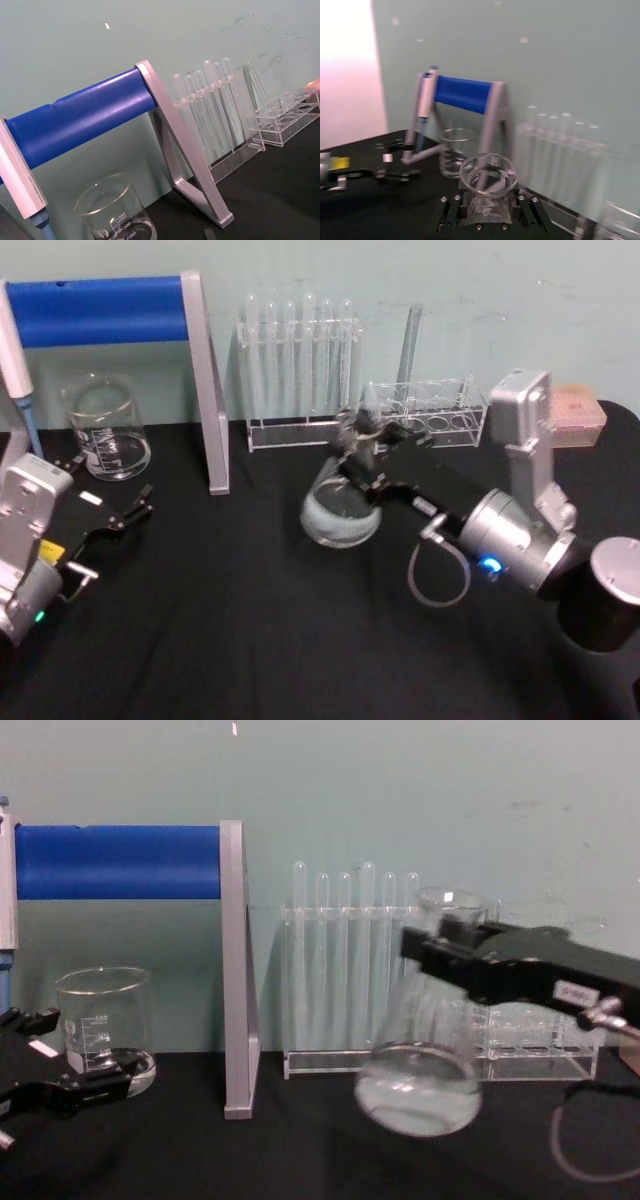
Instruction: Grasp the erlenmeyer flask with one hand, shake it three times, then place it back.
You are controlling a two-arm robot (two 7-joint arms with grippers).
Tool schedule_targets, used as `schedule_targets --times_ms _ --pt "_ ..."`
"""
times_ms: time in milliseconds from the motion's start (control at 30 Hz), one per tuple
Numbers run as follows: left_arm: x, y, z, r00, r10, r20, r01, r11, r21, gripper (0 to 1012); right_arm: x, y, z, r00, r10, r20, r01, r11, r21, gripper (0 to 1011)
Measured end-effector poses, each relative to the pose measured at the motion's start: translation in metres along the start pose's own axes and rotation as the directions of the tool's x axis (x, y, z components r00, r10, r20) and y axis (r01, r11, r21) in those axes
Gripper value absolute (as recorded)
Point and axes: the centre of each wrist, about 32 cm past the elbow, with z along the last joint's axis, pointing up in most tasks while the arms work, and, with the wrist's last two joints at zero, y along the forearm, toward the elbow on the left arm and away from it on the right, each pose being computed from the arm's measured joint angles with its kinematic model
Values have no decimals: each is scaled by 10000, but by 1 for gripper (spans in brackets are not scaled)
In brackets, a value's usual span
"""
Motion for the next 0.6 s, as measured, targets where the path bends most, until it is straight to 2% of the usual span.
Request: schedule_targets --times_ms 33,267,600 --pt "0 0 0 10000 -1 0 1 10000 1 1001 -56 27 -3 9995 300 -39 -300 9995 -7 449" --pt "0 0 0 10000 -1 0 1 10000 1 1001 -228 107 -1 9907 1357 -127 -1358 9907 -61 449" --pt "0 0 0 10000 -1 0 1 10000 0 1001 -346 147 -3 9758 2178 -180 -2181 9757 -191 449"
